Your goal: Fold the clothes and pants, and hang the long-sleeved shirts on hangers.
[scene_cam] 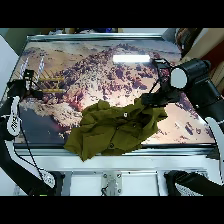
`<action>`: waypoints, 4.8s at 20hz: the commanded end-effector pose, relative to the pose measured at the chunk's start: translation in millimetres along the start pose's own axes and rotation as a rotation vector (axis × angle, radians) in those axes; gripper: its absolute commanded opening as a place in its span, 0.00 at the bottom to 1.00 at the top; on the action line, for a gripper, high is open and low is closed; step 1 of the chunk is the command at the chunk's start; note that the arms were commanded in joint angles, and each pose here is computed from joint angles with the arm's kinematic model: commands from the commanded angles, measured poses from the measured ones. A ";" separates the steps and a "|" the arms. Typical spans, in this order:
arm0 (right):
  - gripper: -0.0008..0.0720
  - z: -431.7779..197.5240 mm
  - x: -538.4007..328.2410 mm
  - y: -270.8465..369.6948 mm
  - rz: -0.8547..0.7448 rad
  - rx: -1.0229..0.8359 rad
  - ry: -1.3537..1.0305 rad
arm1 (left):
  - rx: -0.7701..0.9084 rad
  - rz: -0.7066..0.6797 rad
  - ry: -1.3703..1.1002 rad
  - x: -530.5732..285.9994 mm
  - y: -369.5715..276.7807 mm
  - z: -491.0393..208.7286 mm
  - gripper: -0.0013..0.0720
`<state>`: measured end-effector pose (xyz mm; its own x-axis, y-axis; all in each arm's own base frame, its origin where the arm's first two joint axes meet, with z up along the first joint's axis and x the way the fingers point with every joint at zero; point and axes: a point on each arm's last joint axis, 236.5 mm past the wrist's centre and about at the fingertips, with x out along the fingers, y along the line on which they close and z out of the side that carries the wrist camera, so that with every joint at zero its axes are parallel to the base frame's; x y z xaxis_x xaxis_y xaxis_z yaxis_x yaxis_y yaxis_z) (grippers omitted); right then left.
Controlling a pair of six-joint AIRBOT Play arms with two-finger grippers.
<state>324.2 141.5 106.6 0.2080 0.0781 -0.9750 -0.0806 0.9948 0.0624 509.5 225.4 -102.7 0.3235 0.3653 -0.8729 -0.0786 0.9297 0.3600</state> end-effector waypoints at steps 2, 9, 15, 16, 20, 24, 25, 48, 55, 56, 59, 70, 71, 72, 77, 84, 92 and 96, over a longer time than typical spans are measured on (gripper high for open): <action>0.04 -0.1 0.2 0.1 0.000 0.000 0.001 | -0.002 -0.004 0.021 14.0 0.4 -8.9 0.96; 0.04 -0.1 0.2 0.1 0.000 0.000 0.001 | -0.003 -0.004 0.024 13.4 0.6 -9.5 0.05; 0.04 -0.1 0.2 0.1 0.000 0.000 0.001 | -0.011 0.004 0.003 1.3 6.4 -2.7 0.04; 0.04 -0.1 0.2 0.1 0.000 0.000 0.001 | -0.016 0.011 -0.015 -7.4 10.7 2.5 0.04; 0.04 -0.1 0.2 0.1 0.000 0.000 0.001 | -0.031 0.045 -0.118 -65.0 28.6 32.0 0.04; 0.04 -0.1 0.2 0.1 0.000 0.000 0.001 | -0.023 0.062 -0.234 -136.6 28.0 61.0 0.04; 0.04 -0.1 0.2 0.1 0.000 0.000 0.001 | -0.016 0.062 -0.257 -154.6 24.1 66.2 0.04; 0.04 -0.1 0.2 0.1 0.000 0.000 0.001 | 0.992 -0.738 -0.464 -442.7 -176.7 -69.0 0.04; 0.04 0.1 0.7 -0.5 -0.001 0.002 0.002 | 1.031 -0.846 -0.441 -395.4 -149.4 -90.3 0.04; 0.04 0.1 0.7 -0.5 -0.001 0.002 0.002 | 1.037 -0.867 -0.422 -383.8 -149.9 -98.3 0.04; 0.04 0.1 0.7 -0.3 -0.001 0.001 0.002 | 1.051 -0.940 -0.373 -356.9 -155.8 -123.5 0.04; 0.04 21.2 -40.8 -0.4 0.028 -0.014 -0.097 | 1.072 -1.107 -0.284 -323.2 -182.3 -177.9 0.04; 0.04 26.1 -51.6 1.2 0.034 -0.047 -0.124 | 1.085 -1.117 -0.278 -323.6 -186.8 -180.5 0.04; 0.04 29.4 -62.0 0.2 0.032 -0.057 -0.146 | 1.103 -1.128 -0.275 -325.6 -192.0 -182.9 0.04; 0.04 12.6 -82.9 -15.7 -0.025 -0.045 -0.097 | 1.243 -1.167 -0.279 -340.9 -224.1 -190.7 0.04; 0.04 -2.0 -90.1 -13.3 -0.008 -0.052 -0.057 | 1.267 -1.115 -0.325 -329.6 -248.3 -174.0 0.04; 0.04 -8.1 -97.2 -2.6 0.037 -0.073 -0.063 | 1.274 -1.133 -0.332 -316.7 -274.5 -166.6 0.04; 0.04 -10.6 -98.5 2.9 0.043 -0.096 -0.065 | 1.179 -1.149 -0.398 -321.1 -273.2 -150.4 0.04</action>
<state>297.4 131.9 199.6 0.2717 0.1187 -0.9550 -0.1656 0.9833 0.0751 274.3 -136.6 25.3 -0.1206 -0.5931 -0.7961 0.9827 0.0422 -0.1803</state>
